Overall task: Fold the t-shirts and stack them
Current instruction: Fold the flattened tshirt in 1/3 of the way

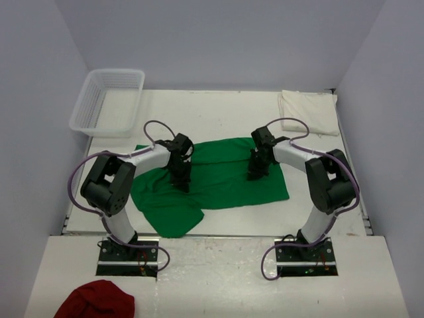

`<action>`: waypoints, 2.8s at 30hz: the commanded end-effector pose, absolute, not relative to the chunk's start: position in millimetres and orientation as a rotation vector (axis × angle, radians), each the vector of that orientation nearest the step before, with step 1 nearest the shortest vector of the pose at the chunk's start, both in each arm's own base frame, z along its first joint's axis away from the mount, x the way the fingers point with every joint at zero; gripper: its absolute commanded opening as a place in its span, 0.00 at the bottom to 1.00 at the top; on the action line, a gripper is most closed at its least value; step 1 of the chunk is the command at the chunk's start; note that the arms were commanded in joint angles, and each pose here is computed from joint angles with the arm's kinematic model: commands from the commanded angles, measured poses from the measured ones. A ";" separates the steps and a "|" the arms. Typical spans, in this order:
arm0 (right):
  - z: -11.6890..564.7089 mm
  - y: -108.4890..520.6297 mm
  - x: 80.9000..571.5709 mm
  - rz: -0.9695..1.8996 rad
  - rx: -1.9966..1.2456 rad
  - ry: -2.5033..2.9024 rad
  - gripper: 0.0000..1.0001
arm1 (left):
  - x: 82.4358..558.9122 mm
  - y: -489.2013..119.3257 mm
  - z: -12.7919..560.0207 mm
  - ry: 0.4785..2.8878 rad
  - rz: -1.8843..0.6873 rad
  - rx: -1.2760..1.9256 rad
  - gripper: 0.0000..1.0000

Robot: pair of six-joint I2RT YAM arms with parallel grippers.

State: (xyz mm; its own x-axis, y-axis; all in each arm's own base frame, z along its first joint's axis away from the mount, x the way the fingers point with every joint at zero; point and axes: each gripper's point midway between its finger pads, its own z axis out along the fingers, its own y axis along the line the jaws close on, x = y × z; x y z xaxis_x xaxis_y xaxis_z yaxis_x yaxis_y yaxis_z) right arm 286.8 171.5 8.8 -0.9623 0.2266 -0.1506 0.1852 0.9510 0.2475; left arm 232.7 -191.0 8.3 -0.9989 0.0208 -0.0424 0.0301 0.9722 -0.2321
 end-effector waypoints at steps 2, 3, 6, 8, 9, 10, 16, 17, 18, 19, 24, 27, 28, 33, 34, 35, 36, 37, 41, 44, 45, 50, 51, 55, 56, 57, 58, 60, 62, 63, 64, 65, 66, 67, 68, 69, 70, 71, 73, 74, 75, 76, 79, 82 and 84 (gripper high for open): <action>-16.5 155.5 238.6 0.216 0.372 3.049 0.00 | 191.6 -150.2 -12.4 3.202 -0.105 -0.003 0.00; -18.3 154.3 231.5 0.216 0.369 3.062 0.00 | 190.8 -149.5 -12.7 3.201 -0.103 -0.006 0.00; -16.0 151.1 217.8 0.193 0.384 3.069 0.00 | 189.8 -146.7 -13.7 3.202 -0.083 -0.001 0.00; -10.5 150.3 212.1 0.199 0.404 3.062 0.00 | 191.6 -148.3 -13.3 3.196 -0.093 -0.003 0.00; -10.9 150.0 205.9 0.209 0.402 3.070 0.00 | 191.6 -148.7 -12.9 3.197 -0.095 -0.003 0.00; -8.6 149.8 204.5 0.214 0.401 3.065 0.00 | 193.3 -149.7 -11.8 3.190 -0.101 -0.005 0.00; 11.8 147.7 195.5 0.237 0.392 3.026 0.00 | 200.6 -151.1 -6.9 3.175 -0.092 0.008 0.00; 17.5 149.6 198.1 0.249 0.377 3.009 0.00 | 201.5 -151.4 -6.7 3.175 -0.092 0.015 0.00; 20.5 149.3 201.5 0.243 0.360 2.991 0.00 | 204.4 -151.8 -6.0 3.169 -0.086 0.018 0.00; 23.4 147.0 203.7 0.218 0.336 2.975 0.00 | 205.0 -151.1 -5.1 3.170 -0.077 0.020 0.00; 71.6 157.7 238.4 0.296 0.232 2.799 0.20 | 220.9 -155.1 13.6 3.102 -0.088 0.017 0.00; 102.6 161.4 254.1 0.298 0.206 2.751 0.66 | 226.0 -158.0 25.1 3.073 -0.111 0.017 0.00; 114.4 159.6 262.0 0.264 0.216 2.734 0.75 | 225.7 -158.4 27.9 3.074 -0.116 0.017 0.00; 114.6 149.8 286.2 0.211 0.360 2.761 0.89 | 230.6 -166.7 43.9 3.034 -0.192 0.043 0.00; 104.0 147.8 287.6 0.188 0.392 2.801 0.88 | 231.8 -167.2 45.8 3.028 -0.196 0.050 0.00; 103.0 147.3 292.1 0.209 0.423 2.811 0.86 | 233.2 -167.9 47.7 3.022 -0.201 0.064 0.00; 100.0 146.8 294.9 0.207 0.454 2.812 0.84 | 236.6 -170.2 51.5 3.012 -0.212 0.074 0.00; 95.3 145.9 295.5 0.195 0.483 2.820 0.80 | 238.7 -171.5 53.5 3.006 -0.223 0.082 0.00; 66.6 142.9 283.6 0.133 0.592 2.902 0.43 | 255.2 -183.6 71.8 2.937 -0.290 0.130 0.00; 53.5 142.0 276.9 0.120 0.642 2.925 0.44 | 269.4 -193.7 82.4 2.896 -0.331 0.172 0.00; 52.1 143.1 275.2 0.124 0.661 2.928 0.45 | 272.9 -195.8 83.5 2.891 -0.335 0.179 0.00; 41.6 140.6 265.7 0.111 0.716 2.942 0.53 | 299.6 -216.7 80.6 2.874 -0.388 0.230 0.00; 39.2 139.4 265.1 0.103 0.721 2.943 0.53 | 303.2 -223.9 81.0 2.871 -0.432 0.243 0.00; 35.5 135.0 268.8 0.076 0.738 2.937 0.54 | 326.0 -242.3 75.0 2.868 -0.479 0.268 0.00; 36.1 134.2 270.8 0.074 0.742 2.932 0.54 | 328.8 -246.2 75.0 2.863 -0.494 0.275 0.00; 36.9 132.9 275.0 0.077 0.754 2.925 0.54 | 331.9 -247.1 68.5 2.873 -0.488 0.279 0.00; 37.5 131.9 277.9 0.079 0.763 2.920 0.54 | 336.4 -250.3 69.5 2.863 -0.492 0.286 0.00; 37.5 130.8 282.9 0.073 0.767 2.915 0.54 | 340.4 -251.9 63.4 2.870 -0.484 0.305 0.00; 38.1 128.9 287.4 0.068 0.770 2.904 0.54 | 345.8 -252.6 62.0 2.862 -0.480 0.311 0.00; 36.4 128.7 288.9 0.065 0.778 2.908 0.53 | 347.6 -252.8 57.7 2.867 -0.478 0.317 0.00; 35.0 128.1 289.8 0.064 0.787 2.911 0.53 | 349.4 -253.3 56.1 2.870 -0.473 0.316 0.00; 33.2 128.6 289.5 0.063 0.789 2.918 0.53 | 351.0 -250.4 53.1 2.879 -0.467 0.305 0.00; 32.7 128.9 291.4 0.065 0.787 2.919 0.52 | 352.5 -250.3 48.4 2.890 -0.471 0.295 0.00; 29.8 129.2 291.7 0.059 0.784 2.929 0.51 | 355.5 -249.4 46.6 2.890 -0.479 0.283 0.00; 28.3 129.6 292.0 0.058 0.785 2.932 0.51 | 356.7 -249.2 44.8 2.893 -0.483 0.277 0.00; 27.9 130.6 294.0 0.061 0.782 2.932 0.49 | 359.4 -249.8 41.9 2.895 -0.481 0.277 0.00; 24.8 130.6 294.4 0.053 0.782 2.940 0.49 | 361.1 -246.9 39.5 2.905 -0.469 0.266 0.00; 23.7 131.0 295.2 0.055 0.785 2.944 0.48 | 362.8 -245.9 37.8 2.911 -0.464 0.261 0.00; 22.4 132.6 297.4 0.054 0.786 2.947 0.46 | 366.9 -243.8 30.9 2.924 -0.453 0.234 0.00; 21.2 133.1 297.9 0.054 0.791 2.950 0.45 | 368.1 -242.8 28.7 2.928 -0.445 0.228 0.00; 22.3 133.6 299.3 0.057 0.788 2.946 0.43 | 370.2 -242.2 23.7 2.938 -0.432 0.217 0.00; 22.7 133.9 299.9 0.059 0.794 2.943 0.42 | 371.8 -239.4 20.8 2.946 -0.416 0.206 0.00; 23.1 134.6 300.9 0.060 0.797 2.945 0.21 | 367.0 -234.6 9.4 2.984 -0.390 0.188 0.00; 22.5 134.3 300.8 0.055 0.797 2.947 0.13 | 363.4 -232.8 3.3 2.998 -0.384 0.187 0.00; 22.1 133.0 300.4 0.046 0.800 2.944 0.13 | 361.9 -231.3 1.2 3.004 -0.375 0.181 0.00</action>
State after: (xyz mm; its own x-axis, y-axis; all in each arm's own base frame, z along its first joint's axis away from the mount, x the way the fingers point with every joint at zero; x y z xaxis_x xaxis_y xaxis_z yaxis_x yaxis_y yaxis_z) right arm 289.5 133.2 16.6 -0.8709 0.4888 -0.0516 0.4870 0.8723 0.0444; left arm 361.5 -237.4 15.2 -0.9847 0.1053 -0.1390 0.1394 0.9541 -0.2650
